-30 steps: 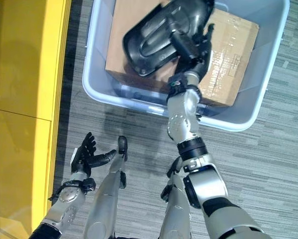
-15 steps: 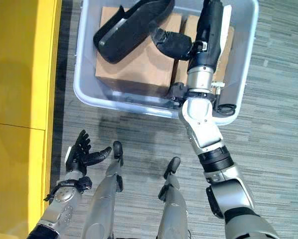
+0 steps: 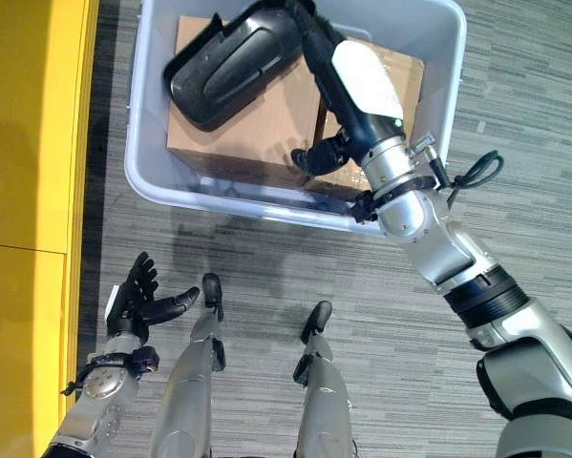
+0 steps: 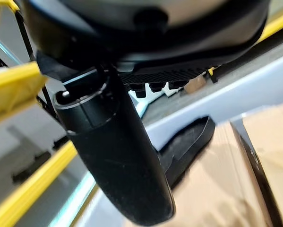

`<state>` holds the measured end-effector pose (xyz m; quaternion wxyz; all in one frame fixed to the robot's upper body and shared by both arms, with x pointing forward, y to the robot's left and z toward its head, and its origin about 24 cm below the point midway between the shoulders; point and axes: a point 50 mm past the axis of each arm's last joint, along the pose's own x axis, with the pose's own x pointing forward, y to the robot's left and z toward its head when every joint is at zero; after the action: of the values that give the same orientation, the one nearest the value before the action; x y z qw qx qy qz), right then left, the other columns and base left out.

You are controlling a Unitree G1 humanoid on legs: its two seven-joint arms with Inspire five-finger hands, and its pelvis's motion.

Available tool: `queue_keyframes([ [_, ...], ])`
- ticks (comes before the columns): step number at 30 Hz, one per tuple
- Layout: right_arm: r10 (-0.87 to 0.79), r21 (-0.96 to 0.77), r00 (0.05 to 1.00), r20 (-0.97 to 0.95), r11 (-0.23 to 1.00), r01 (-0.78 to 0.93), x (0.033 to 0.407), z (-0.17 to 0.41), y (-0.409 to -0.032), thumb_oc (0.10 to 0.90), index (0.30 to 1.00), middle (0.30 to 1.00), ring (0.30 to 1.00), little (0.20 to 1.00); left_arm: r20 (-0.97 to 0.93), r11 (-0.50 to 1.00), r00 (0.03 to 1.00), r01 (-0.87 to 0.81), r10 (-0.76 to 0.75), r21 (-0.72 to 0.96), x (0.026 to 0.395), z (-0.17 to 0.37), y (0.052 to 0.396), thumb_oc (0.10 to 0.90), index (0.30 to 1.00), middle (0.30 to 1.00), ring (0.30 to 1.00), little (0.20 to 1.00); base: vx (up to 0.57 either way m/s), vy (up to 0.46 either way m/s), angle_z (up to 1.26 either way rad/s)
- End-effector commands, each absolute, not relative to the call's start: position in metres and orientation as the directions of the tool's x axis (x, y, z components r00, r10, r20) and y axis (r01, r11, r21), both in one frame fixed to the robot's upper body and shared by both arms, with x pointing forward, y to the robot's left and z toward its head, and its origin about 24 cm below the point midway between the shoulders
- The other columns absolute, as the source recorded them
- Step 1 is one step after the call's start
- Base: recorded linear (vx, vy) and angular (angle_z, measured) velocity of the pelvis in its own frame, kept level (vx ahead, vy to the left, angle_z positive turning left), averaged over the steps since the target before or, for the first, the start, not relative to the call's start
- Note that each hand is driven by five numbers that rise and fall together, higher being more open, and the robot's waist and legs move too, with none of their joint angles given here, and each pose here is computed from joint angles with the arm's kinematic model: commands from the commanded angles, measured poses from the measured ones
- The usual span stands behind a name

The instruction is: Move parts from the plastic box to the shelf.

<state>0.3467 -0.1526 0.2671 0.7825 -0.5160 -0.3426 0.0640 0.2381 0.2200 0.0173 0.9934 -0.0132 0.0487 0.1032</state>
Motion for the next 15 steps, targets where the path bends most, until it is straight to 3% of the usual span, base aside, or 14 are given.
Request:
queue_keyframes([
  [1, 0.551, -0.843, 0.638, 0.538, 0.361, 0.399, 0.338, 0.327, -0.141, 0.900, 1.000, 1.000, 1.000, 1.000, 0.023, 0.988, 0.988, -0.153, 0.153, 0.026, 0.226, 0.038, 0.228, 0.900, 1.000, 1.000, 1.000, 1.000, 0.00, 0.000, 0.00],
  [6, 0.482, -0.868, 0.724, 0.494, 0.316, 0.383, 0.362, 0.327, -0.148, 0.900, 1.000, 1.000, 1.000, 1.000, 0.025, 0.990, 0.990, -0.139, 0.138, 0.022, 0.228, 0.037, 0.227, 0.900, 1.000, 1.000, 1.000, 1.000, 0.00, -0.002, 0.03],
  [15, 0.467, -0.867, 0.739, 0.485, 0.149, 0.475, 0.370, 0.342, -0.144, 0.900, 1.000, 1.000, 1.000, 1.000, 0.034, 0.989, 0.989, -0.142, 0.141, 0.028, 0.232, 0.039, 0.227, 0.900, 1.000, 1.000, 1.000, 1.000, 0.01, -0.003, 0.07],
])
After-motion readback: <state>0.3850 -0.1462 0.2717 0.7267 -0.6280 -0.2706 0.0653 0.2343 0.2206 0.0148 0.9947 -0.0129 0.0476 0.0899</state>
